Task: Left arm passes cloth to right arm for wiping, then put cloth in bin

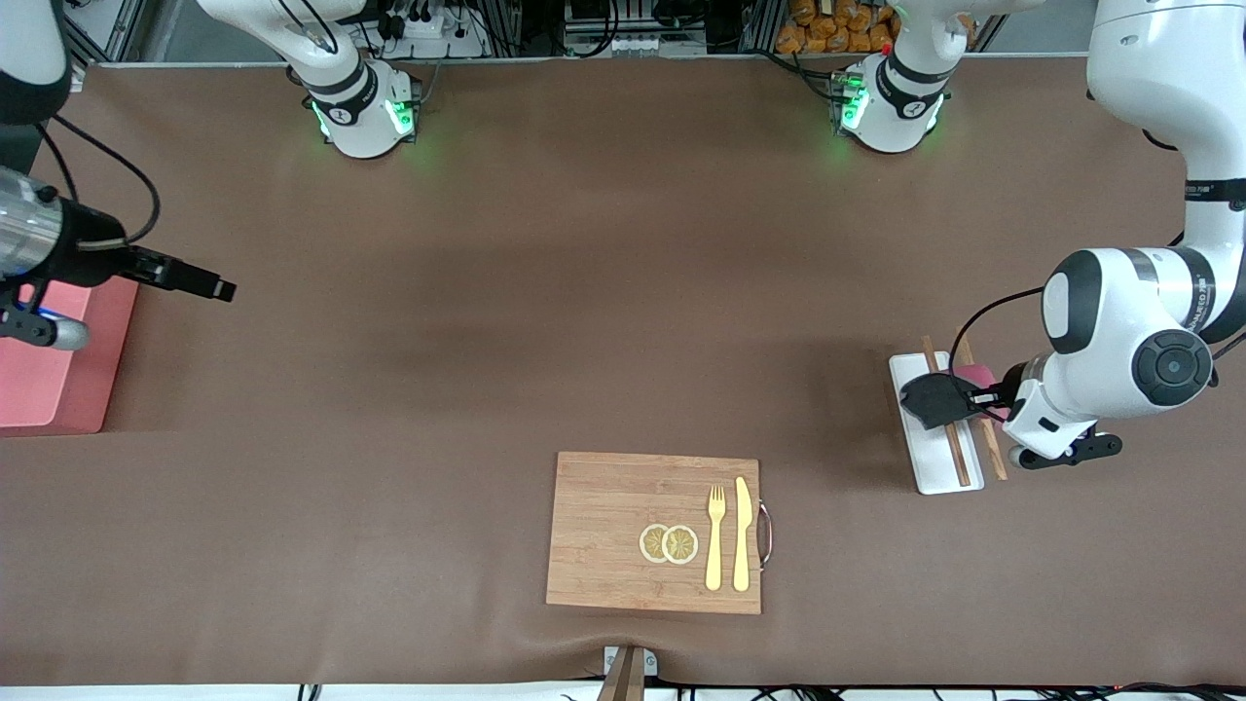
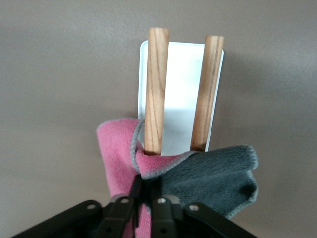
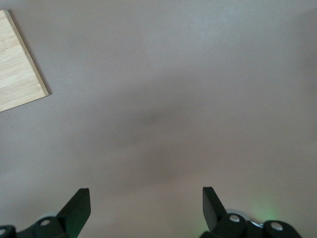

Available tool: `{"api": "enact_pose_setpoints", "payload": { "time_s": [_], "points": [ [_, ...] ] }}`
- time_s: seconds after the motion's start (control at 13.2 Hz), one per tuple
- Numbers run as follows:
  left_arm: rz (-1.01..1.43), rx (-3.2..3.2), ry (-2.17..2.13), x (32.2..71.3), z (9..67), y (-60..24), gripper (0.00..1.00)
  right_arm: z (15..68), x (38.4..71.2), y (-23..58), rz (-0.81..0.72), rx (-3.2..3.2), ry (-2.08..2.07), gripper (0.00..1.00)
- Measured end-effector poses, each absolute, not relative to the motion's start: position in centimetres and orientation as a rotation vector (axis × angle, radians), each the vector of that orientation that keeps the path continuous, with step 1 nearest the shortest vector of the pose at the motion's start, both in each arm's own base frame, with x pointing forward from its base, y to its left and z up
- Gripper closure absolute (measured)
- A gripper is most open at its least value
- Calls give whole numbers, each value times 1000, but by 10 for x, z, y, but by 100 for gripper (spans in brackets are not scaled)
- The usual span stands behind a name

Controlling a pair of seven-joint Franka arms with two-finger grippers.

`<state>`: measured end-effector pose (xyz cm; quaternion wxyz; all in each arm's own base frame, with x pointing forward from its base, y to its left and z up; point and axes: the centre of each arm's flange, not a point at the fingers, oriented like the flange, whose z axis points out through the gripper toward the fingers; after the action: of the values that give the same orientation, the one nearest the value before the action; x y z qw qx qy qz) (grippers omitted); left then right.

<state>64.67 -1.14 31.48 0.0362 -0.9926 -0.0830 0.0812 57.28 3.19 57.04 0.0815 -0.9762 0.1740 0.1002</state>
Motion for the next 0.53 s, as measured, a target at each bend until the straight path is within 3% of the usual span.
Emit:
{"api": "enact_pose_setpoints", "payload": {
  "time_s": [0.53],
  "points": [
    [220, -3068, -230, 649, 326, -25, 94, 572, 568, 89, 404, -2758, 842, 0]
  ]
}}
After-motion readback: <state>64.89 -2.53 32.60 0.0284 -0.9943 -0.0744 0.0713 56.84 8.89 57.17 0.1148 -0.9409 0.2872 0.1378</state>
